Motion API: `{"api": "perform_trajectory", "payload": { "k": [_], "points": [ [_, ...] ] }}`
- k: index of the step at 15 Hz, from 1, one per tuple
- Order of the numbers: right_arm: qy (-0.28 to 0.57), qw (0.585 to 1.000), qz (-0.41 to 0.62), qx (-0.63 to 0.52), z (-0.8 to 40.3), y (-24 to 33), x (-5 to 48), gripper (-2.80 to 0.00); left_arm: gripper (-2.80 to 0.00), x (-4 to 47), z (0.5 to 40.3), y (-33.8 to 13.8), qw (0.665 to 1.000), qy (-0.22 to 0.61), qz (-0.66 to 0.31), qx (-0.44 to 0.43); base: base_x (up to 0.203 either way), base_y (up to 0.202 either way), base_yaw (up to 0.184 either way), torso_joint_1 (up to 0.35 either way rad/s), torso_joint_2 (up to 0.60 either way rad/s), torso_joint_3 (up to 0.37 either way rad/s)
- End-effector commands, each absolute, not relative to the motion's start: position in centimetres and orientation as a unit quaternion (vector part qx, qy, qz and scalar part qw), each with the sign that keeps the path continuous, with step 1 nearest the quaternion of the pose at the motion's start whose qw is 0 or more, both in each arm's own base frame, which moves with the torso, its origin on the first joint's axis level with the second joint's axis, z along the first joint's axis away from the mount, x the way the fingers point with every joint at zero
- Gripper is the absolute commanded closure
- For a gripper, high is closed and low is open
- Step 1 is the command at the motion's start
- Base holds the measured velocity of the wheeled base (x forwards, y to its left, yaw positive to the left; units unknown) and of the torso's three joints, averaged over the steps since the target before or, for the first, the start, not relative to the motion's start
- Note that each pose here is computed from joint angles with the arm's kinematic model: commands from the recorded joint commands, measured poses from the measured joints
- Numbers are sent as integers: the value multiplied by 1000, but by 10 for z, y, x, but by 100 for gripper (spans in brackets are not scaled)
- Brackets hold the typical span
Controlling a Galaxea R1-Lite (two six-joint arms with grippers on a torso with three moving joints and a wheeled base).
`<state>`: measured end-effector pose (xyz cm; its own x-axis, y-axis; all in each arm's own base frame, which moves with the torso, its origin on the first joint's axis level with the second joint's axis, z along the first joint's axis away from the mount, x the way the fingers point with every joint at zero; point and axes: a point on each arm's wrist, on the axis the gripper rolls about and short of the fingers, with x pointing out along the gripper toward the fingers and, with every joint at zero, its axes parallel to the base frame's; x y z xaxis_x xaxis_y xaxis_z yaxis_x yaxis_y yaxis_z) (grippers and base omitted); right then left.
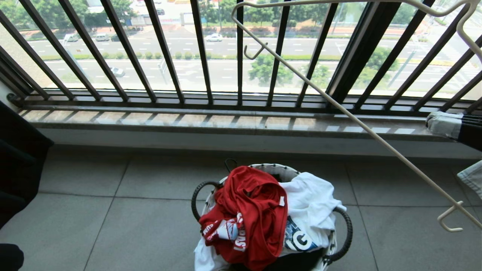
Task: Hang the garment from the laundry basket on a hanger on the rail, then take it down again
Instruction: Pick up clothes from the basket
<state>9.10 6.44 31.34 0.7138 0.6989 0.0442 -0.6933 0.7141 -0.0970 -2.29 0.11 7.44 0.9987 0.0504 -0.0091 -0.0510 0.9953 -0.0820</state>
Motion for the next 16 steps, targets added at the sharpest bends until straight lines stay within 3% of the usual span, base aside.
{"api": "perform_trajectory", "payload": {
  "k": [1,5,8,13,16],
  "points": [
    [-52,924,376,-34,317,61,85,0,0,-23,75,1,999,3,26,-41,0,0,0,0,0,0],
    [-67,925,374,-24,323,56,78,0,0,-29,103,1,998,-27,21,-43,0,0,0,0,0,0],
    [-70,926,371,-23,325,55,78,0,0,-12,148,0,999,26,-6,-43,0,0,0,0,0,0],
    [-58,931,359,-20,323,56,84,0,0,81,219,-10,976,157,-143,-40,0,0,0,0,0,0],
    [-40,937,346,-22,319,58,95,0,0,154,222,-47,935,252,-247,-20,0,0,0,0,0,0]
  ]
}}
